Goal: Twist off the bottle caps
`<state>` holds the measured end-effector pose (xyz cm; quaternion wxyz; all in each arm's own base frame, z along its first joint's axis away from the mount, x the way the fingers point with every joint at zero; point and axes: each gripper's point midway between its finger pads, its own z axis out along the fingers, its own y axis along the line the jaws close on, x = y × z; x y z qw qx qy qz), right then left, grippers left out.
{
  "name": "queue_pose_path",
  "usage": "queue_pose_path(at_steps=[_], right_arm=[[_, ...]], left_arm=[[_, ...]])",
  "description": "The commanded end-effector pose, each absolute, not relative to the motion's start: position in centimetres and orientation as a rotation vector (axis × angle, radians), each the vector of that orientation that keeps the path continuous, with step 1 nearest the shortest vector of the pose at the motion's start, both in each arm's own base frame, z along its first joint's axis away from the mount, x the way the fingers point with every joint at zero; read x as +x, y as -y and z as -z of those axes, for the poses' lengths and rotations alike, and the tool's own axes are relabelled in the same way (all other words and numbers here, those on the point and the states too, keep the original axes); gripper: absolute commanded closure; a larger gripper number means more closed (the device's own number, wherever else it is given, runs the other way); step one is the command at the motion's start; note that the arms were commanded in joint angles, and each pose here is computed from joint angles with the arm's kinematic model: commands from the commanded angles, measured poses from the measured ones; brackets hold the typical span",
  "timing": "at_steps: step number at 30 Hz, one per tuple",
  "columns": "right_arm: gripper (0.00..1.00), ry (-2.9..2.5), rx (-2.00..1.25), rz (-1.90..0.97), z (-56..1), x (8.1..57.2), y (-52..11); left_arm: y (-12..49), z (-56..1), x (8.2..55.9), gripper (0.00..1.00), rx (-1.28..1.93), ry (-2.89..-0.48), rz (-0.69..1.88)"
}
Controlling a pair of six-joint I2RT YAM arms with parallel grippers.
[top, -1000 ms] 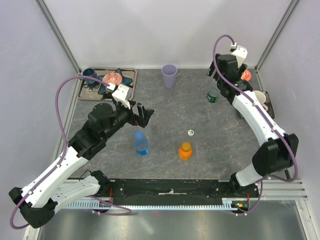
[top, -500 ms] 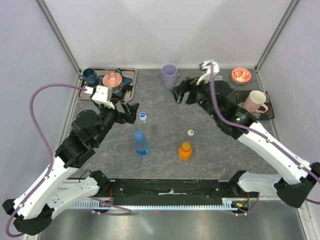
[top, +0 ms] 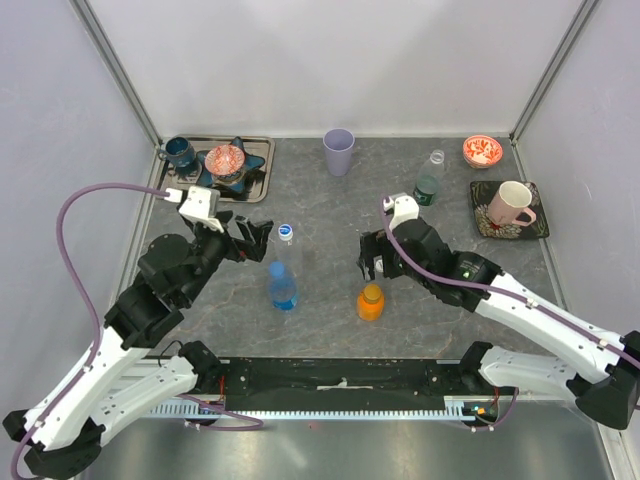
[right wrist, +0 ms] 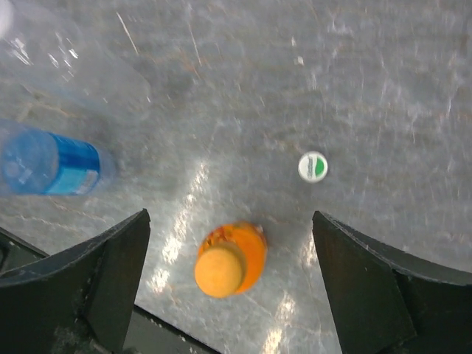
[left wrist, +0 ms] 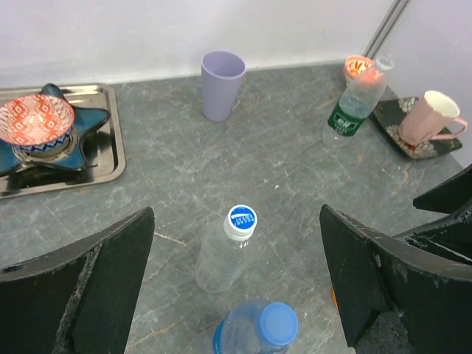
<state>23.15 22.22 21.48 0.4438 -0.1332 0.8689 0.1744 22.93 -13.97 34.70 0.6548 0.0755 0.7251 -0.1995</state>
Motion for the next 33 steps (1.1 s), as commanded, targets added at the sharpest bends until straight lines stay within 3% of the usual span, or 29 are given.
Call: queue_pose_path(at_steps=[1, 17, 28, 33], right_arm=[[0.02, -2.240, -0.283, -0.382, -18.4, 21.6, -20.9], [0.06, -2.336, -0.369, -0.434, -13.3, 19.1, -23.9], [0.23, -2.370, -0.364, -0.412, -11.6, 18.4, -23.4], [0.40, -2.367, -0.366, -0.429, -11.6, 18.4, -23.7]], left_arm=[[15.3, -32.5, 23.2, 0.01, 0.174, -1.714, 0.490], [15.8, -31.8, 22.9, 0.01, 0.182, -1.728, 0.529], [15.9, -31.2, 22.9, 0.02, 0.180, -1.740, 0.531], [16.1, -30.9, 22.9, 0.02, 0.182, -1.750, 0.534]])
